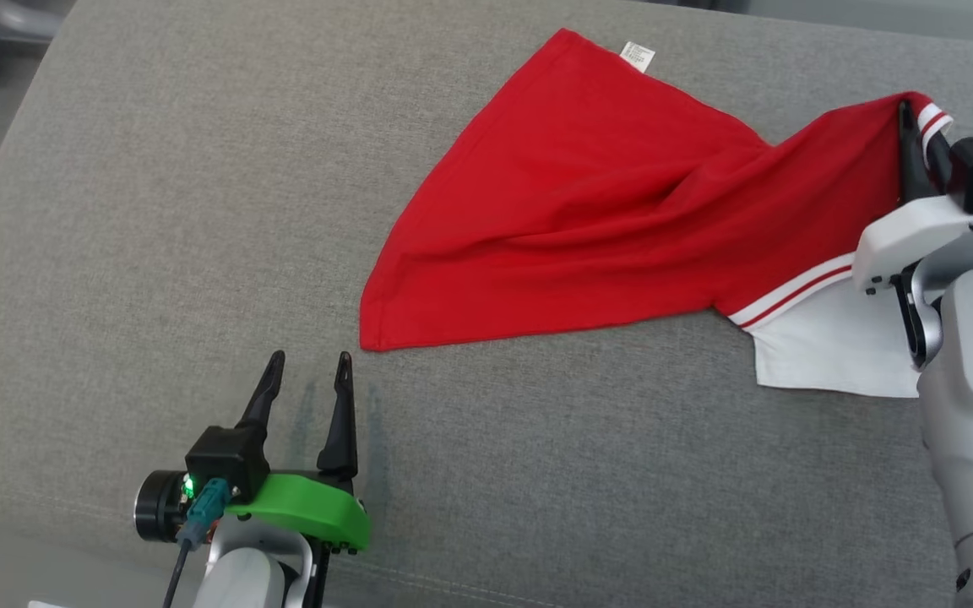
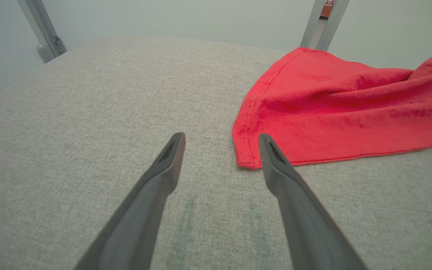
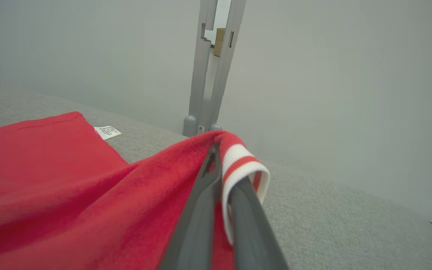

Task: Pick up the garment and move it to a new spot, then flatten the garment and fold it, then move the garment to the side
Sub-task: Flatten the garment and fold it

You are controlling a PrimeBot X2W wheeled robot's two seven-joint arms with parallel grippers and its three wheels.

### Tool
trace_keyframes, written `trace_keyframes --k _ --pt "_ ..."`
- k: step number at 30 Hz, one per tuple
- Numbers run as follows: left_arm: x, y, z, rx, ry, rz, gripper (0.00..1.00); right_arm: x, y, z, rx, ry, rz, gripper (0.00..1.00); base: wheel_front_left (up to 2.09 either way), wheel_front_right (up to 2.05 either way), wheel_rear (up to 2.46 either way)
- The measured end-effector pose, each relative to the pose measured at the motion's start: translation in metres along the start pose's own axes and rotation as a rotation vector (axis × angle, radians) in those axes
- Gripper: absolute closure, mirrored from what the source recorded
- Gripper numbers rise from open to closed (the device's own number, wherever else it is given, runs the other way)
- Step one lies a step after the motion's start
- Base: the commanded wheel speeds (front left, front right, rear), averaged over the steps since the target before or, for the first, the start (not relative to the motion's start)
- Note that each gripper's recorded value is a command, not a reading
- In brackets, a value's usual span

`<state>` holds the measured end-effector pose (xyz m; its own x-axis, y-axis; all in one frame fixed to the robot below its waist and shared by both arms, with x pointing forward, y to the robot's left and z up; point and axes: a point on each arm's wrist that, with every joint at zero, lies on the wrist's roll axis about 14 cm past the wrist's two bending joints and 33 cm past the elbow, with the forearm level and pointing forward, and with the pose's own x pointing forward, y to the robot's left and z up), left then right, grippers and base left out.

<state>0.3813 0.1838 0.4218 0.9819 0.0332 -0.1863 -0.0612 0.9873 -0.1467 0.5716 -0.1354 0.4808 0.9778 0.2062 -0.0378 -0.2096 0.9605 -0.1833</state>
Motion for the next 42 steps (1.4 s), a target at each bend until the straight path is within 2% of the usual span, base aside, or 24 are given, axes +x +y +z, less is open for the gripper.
trace_keyframes --k 1,2,3,6,10,17,25,31,37,42 --pt "-0.001 0.002 -0.001 0.000 0.004 0.007 0.00 0.005 0.001 -0.001 -0.012 0.007 0.006 1.00 0.00 0.00 0.00" --pt "-0.003 0.003 -0.003 0.002 0.010 0.011 0.00 0.008 0.000 -0.004 -0.017 0.021 0.004 0.03 0.00 0.00 0.00" --pt "-0.004 0.005 -0.005 0.003 0.017 0.017 0.00 0.010 -0.002 -0.011 -0.026 0.047 0.002 0.00 0.00 0.00 0.00" --pt "-0.008 0.010 -0.006 0.005 0.020 0.034 0.00 0.010 -0.003 -0.020 -0.008 0.084 -0.015 0.00 0.00 0.00 0.00" --pt "-0.011 0.014 -0.005 -0.003 0.017 0.054 0.00 0.002 -0.001 -0.012 0.059 0.050 -0.054 0.00 0.00 0.00 0.00" --pt "-0.012 0.017 -0.005 0.003 0.011 0.068 0.00 -0.060 -0.005 -0.021 0.127 0.031 -0.101 0.00 0.00 0.00 0.00" --pt "-0.014 0.005 0.002 0.039 -0.015 0.026 0.00 -0.138 -0.014 -0.027 0.186 0.035 -0.152 0.00 0.00 0.00 0.00" --pt "-0.024 -0.001 0.003 0.048 -0.022 -0.001 0.00 -0.176 -0.015 -0.029 0.244 0.039 -0.180 0.00 0.00 0.00 0.00" --pt "-0.026 -0.014 0.008 0.056 -0.040 -0.044 0.00 -0.193 -0.021 -0.022 0.255 0.016 -0.203 0.00 0.00 0.00 0.00" --pt "-0.021 -0.023 0.007 0.058 -0.035 -0.080 0.00 -0.191 -0.022 -0.022 0.253 0.018 -0.205 0.00 0.00 0.00 0.00"
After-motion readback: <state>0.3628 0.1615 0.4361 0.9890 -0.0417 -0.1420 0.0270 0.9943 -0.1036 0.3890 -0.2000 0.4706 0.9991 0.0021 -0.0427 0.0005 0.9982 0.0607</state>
